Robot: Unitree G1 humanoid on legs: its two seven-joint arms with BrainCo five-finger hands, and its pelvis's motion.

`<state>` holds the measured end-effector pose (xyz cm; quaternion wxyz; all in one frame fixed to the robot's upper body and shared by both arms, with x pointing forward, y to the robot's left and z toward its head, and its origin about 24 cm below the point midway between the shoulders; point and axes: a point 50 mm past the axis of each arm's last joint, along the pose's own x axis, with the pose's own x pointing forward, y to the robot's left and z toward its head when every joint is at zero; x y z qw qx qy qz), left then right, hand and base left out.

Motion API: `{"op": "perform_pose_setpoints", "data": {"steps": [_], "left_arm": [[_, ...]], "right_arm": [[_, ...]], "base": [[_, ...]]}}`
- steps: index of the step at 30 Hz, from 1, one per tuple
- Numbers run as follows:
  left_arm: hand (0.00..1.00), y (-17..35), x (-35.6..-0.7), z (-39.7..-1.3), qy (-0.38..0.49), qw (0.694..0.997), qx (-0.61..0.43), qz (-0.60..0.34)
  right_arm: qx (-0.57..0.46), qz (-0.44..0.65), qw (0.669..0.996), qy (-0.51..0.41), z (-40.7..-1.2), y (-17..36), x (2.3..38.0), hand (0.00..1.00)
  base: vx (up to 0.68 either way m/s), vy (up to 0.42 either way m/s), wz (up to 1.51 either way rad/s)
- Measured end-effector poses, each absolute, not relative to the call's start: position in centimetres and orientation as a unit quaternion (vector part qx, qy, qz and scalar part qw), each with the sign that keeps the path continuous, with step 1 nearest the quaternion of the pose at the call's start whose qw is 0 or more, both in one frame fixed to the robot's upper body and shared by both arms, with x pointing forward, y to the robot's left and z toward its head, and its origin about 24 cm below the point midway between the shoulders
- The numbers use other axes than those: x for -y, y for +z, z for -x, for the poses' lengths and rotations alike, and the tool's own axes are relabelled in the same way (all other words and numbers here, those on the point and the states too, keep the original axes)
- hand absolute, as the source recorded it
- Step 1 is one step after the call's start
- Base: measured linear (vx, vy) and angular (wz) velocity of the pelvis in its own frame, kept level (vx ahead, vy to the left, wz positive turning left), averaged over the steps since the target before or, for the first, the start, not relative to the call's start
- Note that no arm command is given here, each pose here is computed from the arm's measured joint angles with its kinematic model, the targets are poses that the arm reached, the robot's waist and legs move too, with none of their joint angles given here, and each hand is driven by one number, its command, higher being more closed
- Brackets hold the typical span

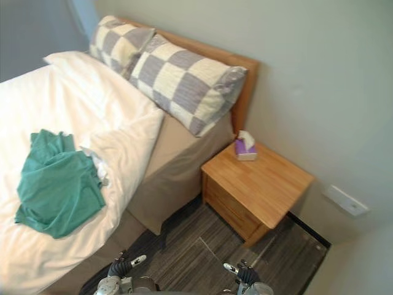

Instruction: Tidy the bed and pick cloth on bed and put in laundry

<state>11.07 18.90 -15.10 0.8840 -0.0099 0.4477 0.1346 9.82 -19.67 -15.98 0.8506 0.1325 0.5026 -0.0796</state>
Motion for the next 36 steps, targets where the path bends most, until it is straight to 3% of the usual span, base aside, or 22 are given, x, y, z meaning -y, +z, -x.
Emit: {"op": "perform_pose_setpoints", "data": {"steps": [3, 13, 20, 25, 32, 36], "left_arm": [[0.00, -15.0, -19.5, -11.1, 0.128, 0.885, -0.447, -0.003], [0.00, -15.7, -18.4, -10.2, 0.115, 0.871, -0.477, 0.006], [0.00, -15.1, -22.4, -10.8, 0.147, 0.866, -0.476, -0.039], [0.00, -15.4, -21.5, -10.2, 0.146, 0.865, -0.479, -0.029], [0.00, -15.3, -22.1, -9.6, 0.131, 0.870, -0.474, -0.034], [0.00, -15.6, -23.2, -8.1, 0.157, 0.856, -0.493, -0.014]], "right_arm": [[-0.513, -0.152, 0.840, -0.087, -9.1, -16.4, 19.0, 0.00], [-0.491, -0.127, 0.856, -0.101, -9.7, -15.7, 21.3, 0.00], [-0.465, -0.145, 0.872, -0.048, -10.6, -15.7, 18.3, 0.00], [-0.458, -0.159, 0.871, -0.077, -10.5, -15.6, 19.8, 0.00], [-0.494, -0.201, 0.833, -0.144, -9.0, -16.4, 19.2, 0.00], [-0.480, -0.243, 0.795, -0.279, -7.5, -16.5, 21.3, 0.00]], "base": [[0.25, 0.088, 1.11], [0.15, -0.015, 0.62], [0.04, -0.084, 1.04], [0.18, -0.062, 0.66], [0.09, 0.015, 0.11], [-0.02, 0.045, -0.26]]}}
